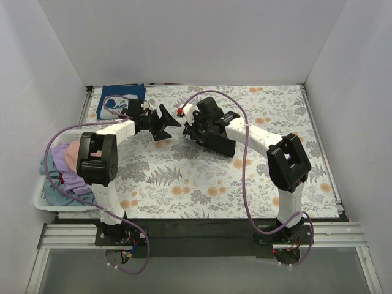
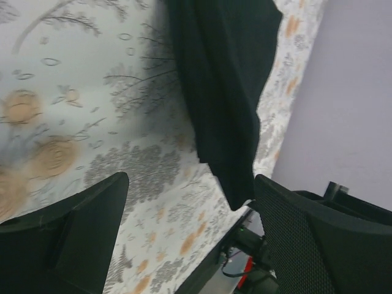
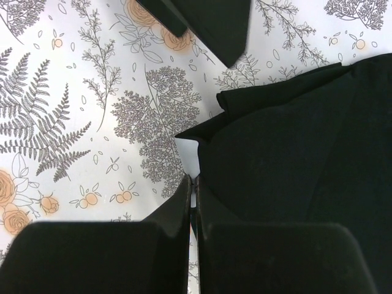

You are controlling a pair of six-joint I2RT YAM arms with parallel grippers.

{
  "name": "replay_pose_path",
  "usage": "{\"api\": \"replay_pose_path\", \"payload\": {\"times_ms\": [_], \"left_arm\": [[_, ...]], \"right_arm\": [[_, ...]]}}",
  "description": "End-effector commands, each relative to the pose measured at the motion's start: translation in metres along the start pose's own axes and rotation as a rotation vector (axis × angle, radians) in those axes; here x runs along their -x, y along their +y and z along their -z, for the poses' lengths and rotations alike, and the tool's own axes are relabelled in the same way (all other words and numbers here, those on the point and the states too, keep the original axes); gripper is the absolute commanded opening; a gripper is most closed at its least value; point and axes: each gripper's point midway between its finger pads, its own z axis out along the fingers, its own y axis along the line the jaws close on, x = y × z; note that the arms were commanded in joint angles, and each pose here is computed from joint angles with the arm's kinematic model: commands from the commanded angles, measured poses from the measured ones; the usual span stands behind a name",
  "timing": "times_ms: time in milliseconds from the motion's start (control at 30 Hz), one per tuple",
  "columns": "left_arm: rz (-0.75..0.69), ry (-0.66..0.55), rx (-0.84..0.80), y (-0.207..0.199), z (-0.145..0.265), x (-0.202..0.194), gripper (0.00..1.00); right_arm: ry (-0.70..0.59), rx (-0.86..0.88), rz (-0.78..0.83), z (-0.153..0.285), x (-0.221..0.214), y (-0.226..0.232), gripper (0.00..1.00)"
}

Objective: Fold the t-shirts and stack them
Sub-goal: Neatly place the folded tshirt to the corner

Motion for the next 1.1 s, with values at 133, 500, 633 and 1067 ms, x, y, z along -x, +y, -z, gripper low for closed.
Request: {"api": "replay_pose_path", "payload": {"times_ms": [133,500,633,1067], "left_arm": [[0.120,-0.055,-0.228,-0.036,-0.026,-0.002,0.83],[0.270,-0.017,-0.110,0.002,-0.085,-0.034,0.84],[0.287,-0.028,-0.100,0.008,-0.098,-0.027,0.79],[0.108,-0.028,-0.002,-0.005,-0.107,0.007,0.07]], "right_arm": [[-0.062,0.076,0.019,0.014,0.012,0.016,0.01],[-0.050,0.175,-0.009,0.015,-0.002,0.039,0.01],[-0.062,0.187,-0.020,0.017,0.002,0.041,0.01],[-0.082,0.217,-0.085,0.016,0.012,0.044,0.11]]}}
